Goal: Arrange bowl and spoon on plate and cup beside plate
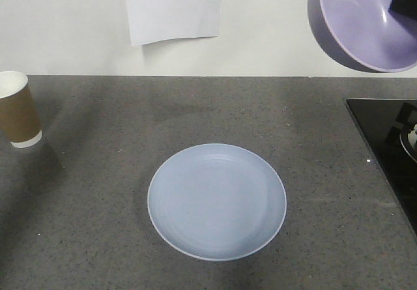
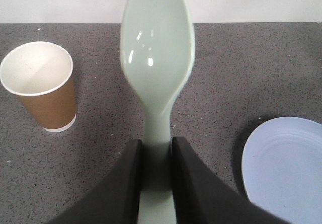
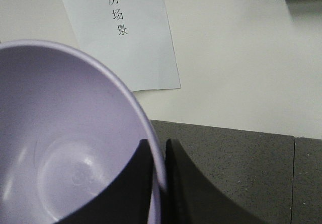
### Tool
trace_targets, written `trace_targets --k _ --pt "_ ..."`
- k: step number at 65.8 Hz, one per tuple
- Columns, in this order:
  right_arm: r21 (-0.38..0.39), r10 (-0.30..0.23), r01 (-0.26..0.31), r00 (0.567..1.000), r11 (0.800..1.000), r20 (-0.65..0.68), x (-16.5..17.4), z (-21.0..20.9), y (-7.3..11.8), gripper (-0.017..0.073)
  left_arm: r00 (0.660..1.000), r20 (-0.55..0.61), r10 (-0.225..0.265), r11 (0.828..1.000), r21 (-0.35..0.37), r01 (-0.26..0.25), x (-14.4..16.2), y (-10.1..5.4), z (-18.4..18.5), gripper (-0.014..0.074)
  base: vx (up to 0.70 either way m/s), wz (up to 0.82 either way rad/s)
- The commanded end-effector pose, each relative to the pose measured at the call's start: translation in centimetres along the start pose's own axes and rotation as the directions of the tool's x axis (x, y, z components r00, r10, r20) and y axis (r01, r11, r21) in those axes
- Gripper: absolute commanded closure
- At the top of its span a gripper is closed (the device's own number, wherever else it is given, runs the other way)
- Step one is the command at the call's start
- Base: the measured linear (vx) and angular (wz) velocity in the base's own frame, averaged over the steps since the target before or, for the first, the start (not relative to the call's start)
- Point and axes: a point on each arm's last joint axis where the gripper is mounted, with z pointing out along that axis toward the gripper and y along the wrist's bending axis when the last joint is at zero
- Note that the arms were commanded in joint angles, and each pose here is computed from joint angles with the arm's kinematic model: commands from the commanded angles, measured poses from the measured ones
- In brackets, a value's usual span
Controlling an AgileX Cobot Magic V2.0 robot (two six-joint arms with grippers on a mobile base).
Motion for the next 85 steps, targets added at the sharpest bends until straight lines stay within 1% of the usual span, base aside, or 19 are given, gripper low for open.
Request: trace_targets --k 1,85 --pt "0.000 -0.005 0.005 0.996 1.000 0.088 -1.54 -0.98 0.68 0.0569 0.995 0.099 -0.007 1.000 0.028 0.005 -0.97 -0.46 -1.24 0.0599 0.01 -0.03" --pt "0.000 -0.005 0.005 0.996 1.000 0.088 -1.54 -0.98 0.68 0.0569 0.995 0.099 -0.007 1.000 0.028 0.005 -0.97 -0.46 -1.24 0.0599 0.00 -0.01"
